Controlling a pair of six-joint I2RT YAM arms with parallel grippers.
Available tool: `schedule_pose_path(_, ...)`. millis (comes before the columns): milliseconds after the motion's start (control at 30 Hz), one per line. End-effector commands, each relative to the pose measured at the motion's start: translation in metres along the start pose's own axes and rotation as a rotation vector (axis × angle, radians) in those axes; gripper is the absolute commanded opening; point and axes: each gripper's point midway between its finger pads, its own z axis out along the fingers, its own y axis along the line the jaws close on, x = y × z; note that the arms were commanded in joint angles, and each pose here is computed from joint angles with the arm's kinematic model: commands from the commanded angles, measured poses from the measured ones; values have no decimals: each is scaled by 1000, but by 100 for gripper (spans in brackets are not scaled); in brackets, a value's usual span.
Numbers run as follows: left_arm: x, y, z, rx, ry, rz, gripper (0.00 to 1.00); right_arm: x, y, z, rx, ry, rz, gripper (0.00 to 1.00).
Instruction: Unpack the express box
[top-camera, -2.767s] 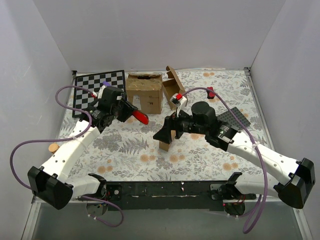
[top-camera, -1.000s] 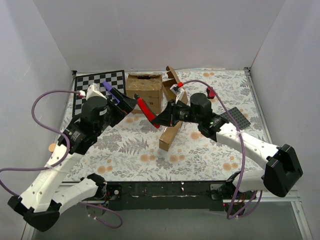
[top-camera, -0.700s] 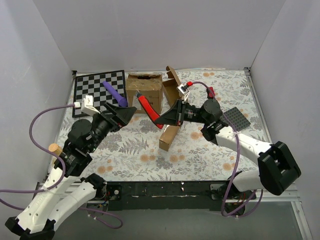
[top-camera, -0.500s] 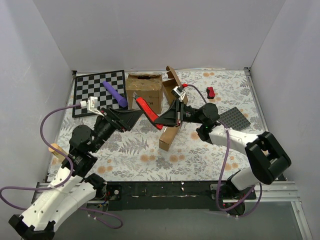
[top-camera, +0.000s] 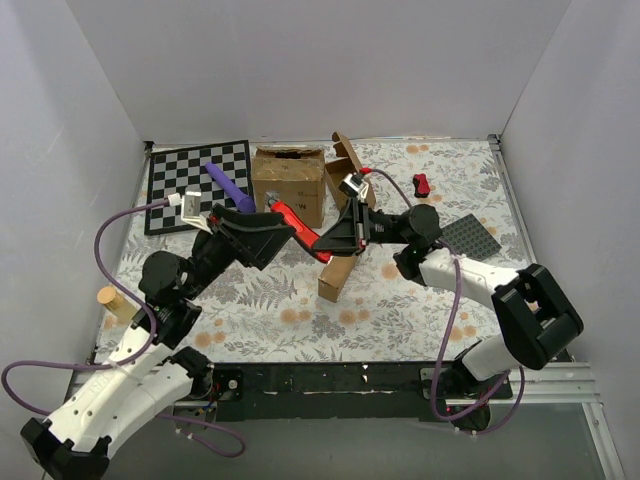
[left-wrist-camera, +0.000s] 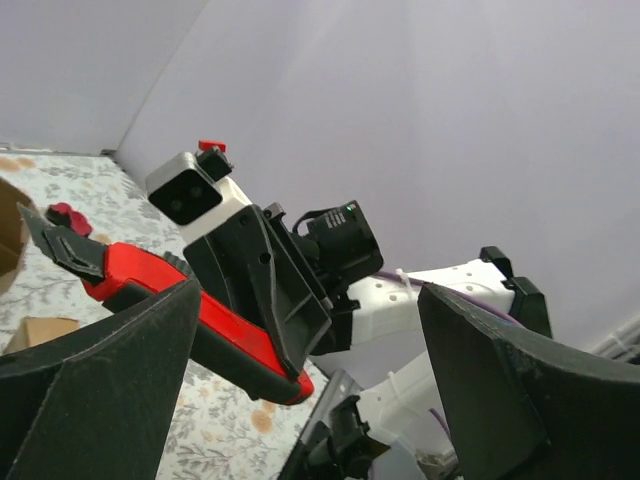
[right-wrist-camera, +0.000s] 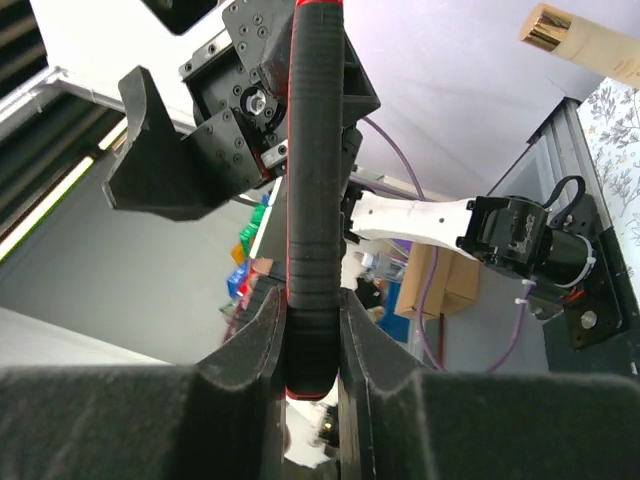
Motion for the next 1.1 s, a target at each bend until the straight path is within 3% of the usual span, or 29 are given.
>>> schedule_pose_path(0,-4,-1,-10,-77,25,-20,90,24,72,-3,-156,84,-509,1)
schedule_pose_path(367,6,12,1,-168,106,-103,90,23,68,-1,-12,116,-653,1)
schedule_pose_path(833,-4,-28,5,36,82,-89,85,28,63,-4,-11,129,-647,1)
schedule_pose_path(1067,-1,-25,10,50,87,-87,66,31,62,-3,-27,159,-620,1)
